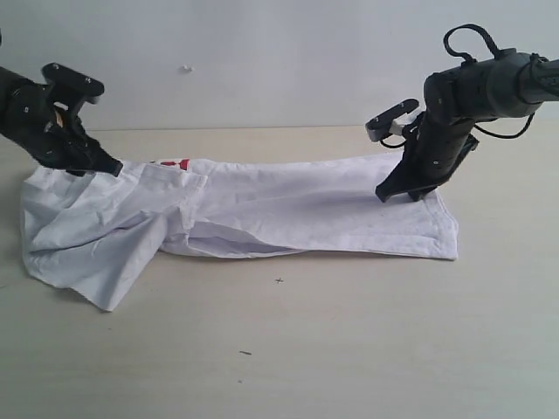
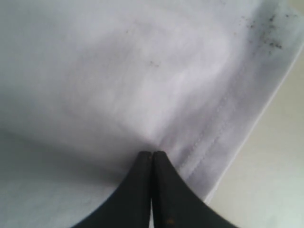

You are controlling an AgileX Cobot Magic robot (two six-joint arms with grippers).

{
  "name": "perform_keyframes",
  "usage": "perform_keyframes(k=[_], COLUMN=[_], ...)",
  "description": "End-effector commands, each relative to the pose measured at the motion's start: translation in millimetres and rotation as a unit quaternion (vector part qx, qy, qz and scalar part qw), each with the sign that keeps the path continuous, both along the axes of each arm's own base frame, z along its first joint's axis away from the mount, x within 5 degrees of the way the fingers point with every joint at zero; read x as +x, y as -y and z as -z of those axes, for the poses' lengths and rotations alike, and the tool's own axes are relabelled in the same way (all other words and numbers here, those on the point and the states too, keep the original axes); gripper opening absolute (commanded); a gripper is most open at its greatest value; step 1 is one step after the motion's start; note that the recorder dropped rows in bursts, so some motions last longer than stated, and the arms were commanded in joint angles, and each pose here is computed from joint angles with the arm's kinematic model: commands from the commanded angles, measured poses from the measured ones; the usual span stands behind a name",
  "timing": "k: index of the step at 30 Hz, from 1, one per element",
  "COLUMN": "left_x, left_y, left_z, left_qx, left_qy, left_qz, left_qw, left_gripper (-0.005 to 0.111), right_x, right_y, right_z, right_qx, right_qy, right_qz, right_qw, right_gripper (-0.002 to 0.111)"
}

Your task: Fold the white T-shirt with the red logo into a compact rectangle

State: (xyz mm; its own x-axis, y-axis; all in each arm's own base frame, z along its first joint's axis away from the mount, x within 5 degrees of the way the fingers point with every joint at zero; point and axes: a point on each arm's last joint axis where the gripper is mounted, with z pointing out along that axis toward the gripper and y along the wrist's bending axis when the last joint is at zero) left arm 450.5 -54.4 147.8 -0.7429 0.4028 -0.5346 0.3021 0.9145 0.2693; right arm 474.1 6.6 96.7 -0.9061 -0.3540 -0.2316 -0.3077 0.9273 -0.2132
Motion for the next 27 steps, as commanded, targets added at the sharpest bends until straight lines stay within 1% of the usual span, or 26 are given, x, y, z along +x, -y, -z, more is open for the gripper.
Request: perform_keyframes(k=[1,4,7,9,11,13,14,17,19,21,23,24,26,27], left_x=[-8.3,-14.3,-24.8,-34.1,-44.6,-55.3,-62.4,-86.9,-103.8,-119.3,-130.2,-136.8,-143.1,-143.5], left_y=[-3.4,-4.1,-4.5,0.4,10.5,24.6,34.1,63.7,87.2,112.0,127.4,136.6,145.1,146.4], left_z=[-17.4,-31.6,-40.3,-40.9,-40.2,-40.2,-38.0,-31.6,-27.8,-24.5,-20.9,-16.3,-8.3,-3.5], left_qx=[-0.008,-0.012,-0.017,-0.019,-0.026,-0.035,-0.036,-0.003,0.005,0.002,0.005,0.008,0.01,0.018], left_qy=[0.011,0.023,0.021,0.007,-0.011,-0.035,-0.057,-0.126,-0.138,-0.132,-0.134,-0.138,-0.139,-0.135], left_qz=[-0.01,-0.011,-0.014,-0.009,0.003,0.014,0.027,0.103,0.141,0.171,0.195,0.209,0.217,0.219], left_qw=[1.0,1.0,1.0,1.0,1.0,0.999,0.997,0.987,0.98,0.976,0.972,0.968,0.966,0.966], left_gripper=[0.035,0.035,0.035,0.035,0.035,0.035,0.035,0.035,0.038,0.046,0.055,0.062,0.069,0.071], right_x=[-14.5,-15.6,-15.4,-13.7,-12.5,-11.1,-10.9,-10.2,-10.0,-9.9,-9.7,-9.7,-9.7,-9.7], right_y=[25.3,33.9,38.3,36.3,32.7,29.1,27.6,26.0,24.2,21.5,18.9,18.2,17.9,17.9], right_z=[20.6,20.6,20.4,20.5,18.8,14.0,11.7,3.2,-0.9,-0.9,-0.8,-0.8,0.0,0.0], right_qx=[-0.033,-0.033,-0.029,-0.016,0.0,0.014,0.017,0.028,0.039,0.054,0.068,0.07,0.072,0.072], right_qy=[-0.077,-0.08,-0.077,-0.067,-0.059,-0.051,-0.048,-0.039,-0.035,-0.035,-0.035,-0.036,-0.037,-0.037], right_qz=[0.026,0.036,0.044,0.048,0.053,0.057,0.058,0.063,0.064,0.063,0.058,0.055,0.053,0.053], right_qw=[0.996,0.996,0.996,0.996,0.997,0.997,0.997,0.997,0.997,0.996,0.995,0.995,0.995,0.995], right_gripper=[0.0,0.0,0.0,0.0,0.0,0.0,0.0,0.0,0.0,0.0,0.0,0.0,0.0,0.0])
